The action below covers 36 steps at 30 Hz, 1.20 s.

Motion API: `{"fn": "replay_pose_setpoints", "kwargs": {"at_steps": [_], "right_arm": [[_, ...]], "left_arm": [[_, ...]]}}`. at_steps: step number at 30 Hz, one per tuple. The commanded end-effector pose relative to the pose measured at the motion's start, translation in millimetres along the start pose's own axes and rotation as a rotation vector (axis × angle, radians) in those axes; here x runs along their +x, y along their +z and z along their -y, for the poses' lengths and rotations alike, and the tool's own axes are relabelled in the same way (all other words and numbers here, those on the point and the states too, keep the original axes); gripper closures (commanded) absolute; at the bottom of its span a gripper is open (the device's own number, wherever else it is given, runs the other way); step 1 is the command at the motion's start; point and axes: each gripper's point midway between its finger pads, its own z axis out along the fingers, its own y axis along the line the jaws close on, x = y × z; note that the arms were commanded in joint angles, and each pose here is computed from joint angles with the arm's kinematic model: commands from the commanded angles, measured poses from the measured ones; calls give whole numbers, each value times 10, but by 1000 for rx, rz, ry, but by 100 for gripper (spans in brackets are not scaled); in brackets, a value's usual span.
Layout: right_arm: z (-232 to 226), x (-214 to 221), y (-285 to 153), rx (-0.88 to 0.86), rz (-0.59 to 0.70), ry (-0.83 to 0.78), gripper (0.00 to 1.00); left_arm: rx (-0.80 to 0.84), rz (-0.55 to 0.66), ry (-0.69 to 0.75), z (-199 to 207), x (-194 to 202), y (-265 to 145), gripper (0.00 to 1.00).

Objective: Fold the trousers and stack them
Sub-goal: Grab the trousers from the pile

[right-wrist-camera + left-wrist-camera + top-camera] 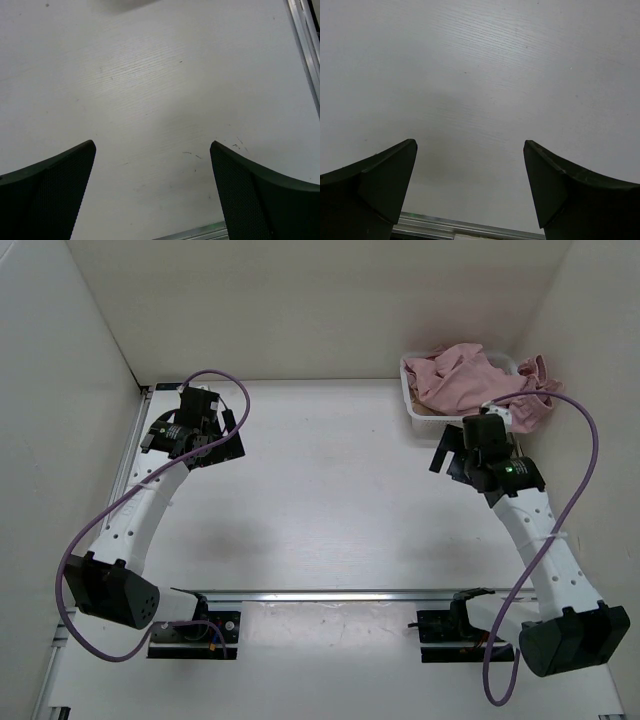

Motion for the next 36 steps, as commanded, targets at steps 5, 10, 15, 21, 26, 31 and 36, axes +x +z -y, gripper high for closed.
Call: {"fn": "replay_pose_setpoints", "kwargs": {"at_steps": [5, 10, 15, 21, 26, 31, 36], "right_arm": [[195, -147, -172, 75, 75, 30, 0], [336, -222, -198, 159, 116, 63, 0], [548, -384, -241, 277, 207, 69, 0], [419, -818, 30, 170, 187, 83, 0], [161, -1125, 675, 33, 41, 84, 0], [23, -1671, 1365, -107, 7, 181, 0], [-71, -1825, 2116, -140, -26, 188, 0]], "left_arm": [[22, 56, -31, 26, -145, -154, 0], [11, 55, -30, -2, -106, -124, 0], [12, 36, -16, 4, -59, -78, 0], [14, 39, -17, 12, -50, -34, 0], [3, 17, -1, 16, -17, 46, 0], [-24, -15, 9, -3, 48, 161, 0], [-55, -41, 38, -36, 79, 252, 0]]}}
